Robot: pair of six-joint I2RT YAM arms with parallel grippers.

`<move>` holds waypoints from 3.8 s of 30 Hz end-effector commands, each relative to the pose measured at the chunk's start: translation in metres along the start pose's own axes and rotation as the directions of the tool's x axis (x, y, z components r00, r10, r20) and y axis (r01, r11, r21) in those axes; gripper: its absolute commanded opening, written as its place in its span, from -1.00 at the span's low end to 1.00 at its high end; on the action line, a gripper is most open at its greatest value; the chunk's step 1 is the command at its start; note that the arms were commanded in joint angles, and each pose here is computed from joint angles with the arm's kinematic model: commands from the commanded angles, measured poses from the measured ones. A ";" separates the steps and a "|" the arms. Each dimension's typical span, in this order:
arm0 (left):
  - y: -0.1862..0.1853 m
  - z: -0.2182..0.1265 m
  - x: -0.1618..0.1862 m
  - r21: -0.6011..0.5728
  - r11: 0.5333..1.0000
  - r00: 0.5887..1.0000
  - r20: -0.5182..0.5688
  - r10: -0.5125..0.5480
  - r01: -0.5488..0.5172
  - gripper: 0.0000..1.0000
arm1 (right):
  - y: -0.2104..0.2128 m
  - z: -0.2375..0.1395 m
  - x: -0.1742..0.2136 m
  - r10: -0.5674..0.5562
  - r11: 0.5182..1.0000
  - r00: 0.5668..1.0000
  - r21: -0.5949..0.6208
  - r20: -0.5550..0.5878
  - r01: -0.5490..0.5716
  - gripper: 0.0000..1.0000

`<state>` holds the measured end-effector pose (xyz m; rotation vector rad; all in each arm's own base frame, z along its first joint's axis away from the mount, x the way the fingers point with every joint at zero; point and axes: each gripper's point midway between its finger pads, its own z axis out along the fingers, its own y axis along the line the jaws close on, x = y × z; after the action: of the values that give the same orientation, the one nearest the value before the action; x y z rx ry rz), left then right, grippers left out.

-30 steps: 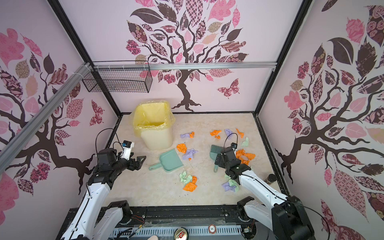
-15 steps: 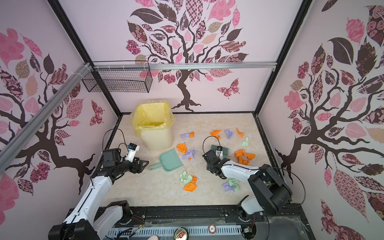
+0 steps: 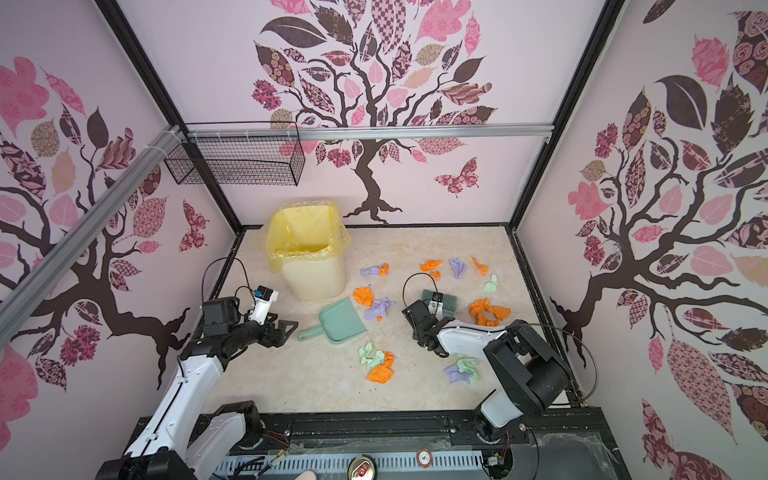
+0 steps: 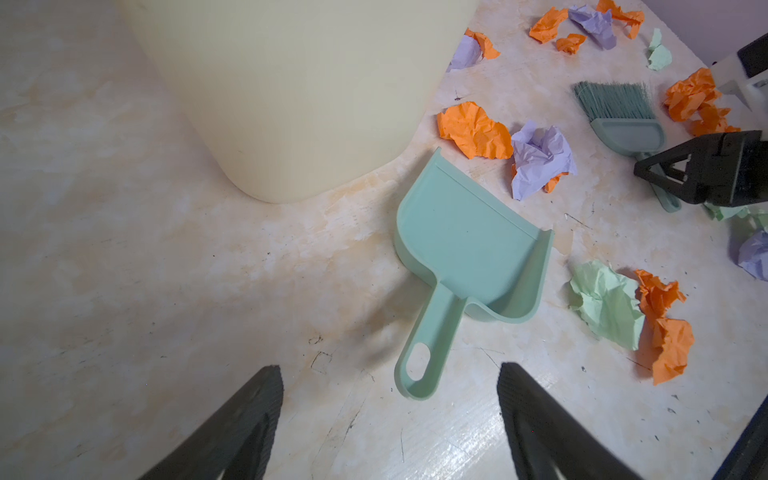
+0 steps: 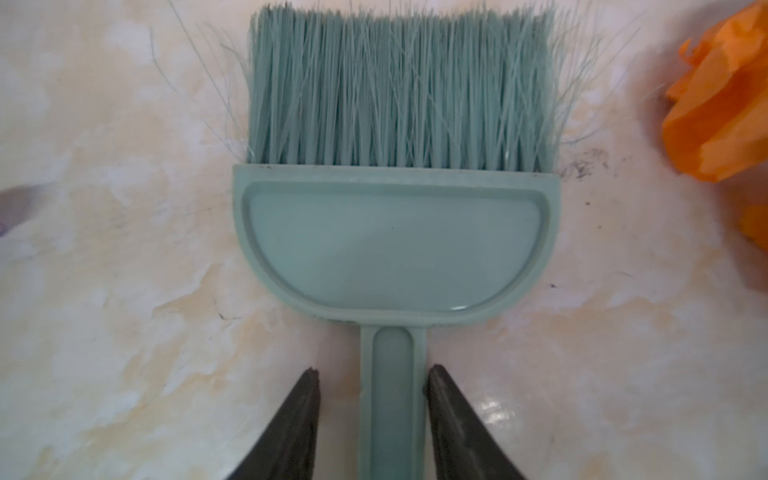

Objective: Sweep away the paper scraps from the table
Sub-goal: 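Close the right gripper on the mint-green brush handle while the left arm rises, then lift the brush with the right gripper while the left gripper reaches toward it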

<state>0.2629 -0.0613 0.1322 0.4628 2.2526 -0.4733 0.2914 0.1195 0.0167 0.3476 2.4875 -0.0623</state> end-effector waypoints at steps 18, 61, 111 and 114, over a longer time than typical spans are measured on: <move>-0.053 -0.024 -0.063 0.213 0.974 0.995 0.083 0.056 -0.073 0.73 | -0.024 -0.032 0.018 -0.050 0.998 0.998 -0.043 -0.048 0.048 -0.50; -0.246 0.133 -0.137 0.695 0.710 0.955 -0.275 0.113 0.116 0.62 | 0.061 -0.153 -0.069 -0.201 0.833 0.904 -0.419 0.378 0.361 -0.63; -0.275 0.127 -0.142 0.795 0.583 0.946 -0.297 0.131 0.169 -1.00 | 0.077 -0.173 -0.062 -0.076 0.734 0.907 -0.592 0.415 0.333 0.24; -0.280 0.109 -0.149 0.842 0.515 0.952 -0.270 0.142 0.162 -1.00 | 0.069 -0.196 -0.062 0.020 0.673 0.894 -0.668 0.447 0.319 0.38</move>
<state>0.3008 -0.3793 0.1992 1.0116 2.2762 -1.5877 0.2564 0.1928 0.1872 -0.2294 2.0068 0.5741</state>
